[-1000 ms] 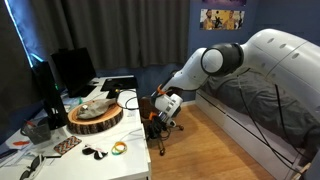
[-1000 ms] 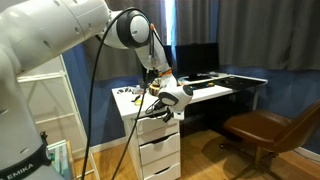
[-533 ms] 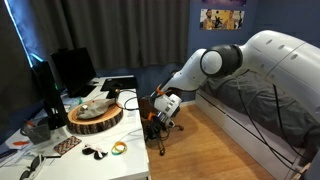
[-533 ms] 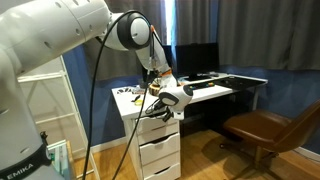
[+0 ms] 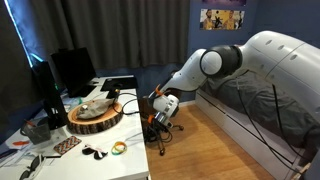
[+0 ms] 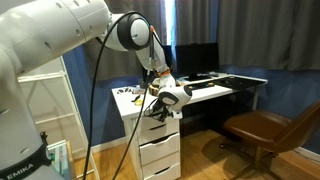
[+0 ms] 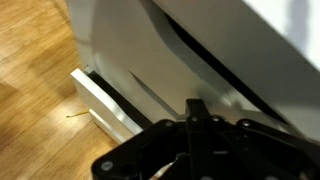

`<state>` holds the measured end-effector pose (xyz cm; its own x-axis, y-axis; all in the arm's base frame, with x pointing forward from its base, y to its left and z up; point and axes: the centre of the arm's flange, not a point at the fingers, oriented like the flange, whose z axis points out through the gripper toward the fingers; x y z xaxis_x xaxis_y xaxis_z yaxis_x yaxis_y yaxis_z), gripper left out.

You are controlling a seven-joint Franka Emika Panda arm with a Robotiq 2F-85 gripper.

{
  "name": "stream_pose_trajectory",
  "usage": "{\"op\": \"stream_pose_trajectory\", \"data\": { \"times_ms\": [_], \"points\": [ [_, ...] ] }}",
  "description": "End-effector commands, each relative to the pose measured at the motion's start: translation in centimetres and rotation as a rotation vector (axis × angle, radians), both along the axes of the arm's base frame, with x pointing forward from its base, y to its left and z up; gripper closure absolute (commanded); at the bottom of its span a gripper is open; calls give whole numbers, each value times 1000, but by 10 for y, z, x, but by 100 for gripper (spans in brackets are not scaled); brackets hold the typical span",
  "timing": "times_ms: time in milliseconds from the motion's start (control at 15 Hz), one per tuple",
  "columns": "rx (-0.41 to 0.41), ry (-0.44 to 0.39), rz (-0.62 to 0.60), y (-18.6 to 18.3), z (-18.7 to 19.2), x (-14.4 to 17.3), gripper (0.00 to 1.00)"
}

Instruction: Close the open drawer

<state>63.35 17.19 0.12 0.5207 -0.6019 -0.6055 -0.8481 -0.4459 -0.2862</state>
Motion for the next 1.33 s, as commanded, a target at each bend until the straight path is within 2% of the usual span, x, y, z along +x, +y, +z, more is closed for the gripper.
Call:
{"op": "stream_pose_trajectory", "data": {
  "times_ms": [0,200,333,400,600,800,1133,1267],
  "points": [
    [31,0,127,26,8,0,100],
    [-53,-27,169,-6,33,5,100],
    [-102,-66,206,-36,68,7,100],
    [-116,-84,231,-47,85,8,78],
    [-215,-108,366,-89,141,6,60],
    [-251,-96,527,-119,199,-11,40],
    [-351,-188,766,-144,292,-56,5],
    [-394,-238,855,-149,327,-75,0]
  ]
}}
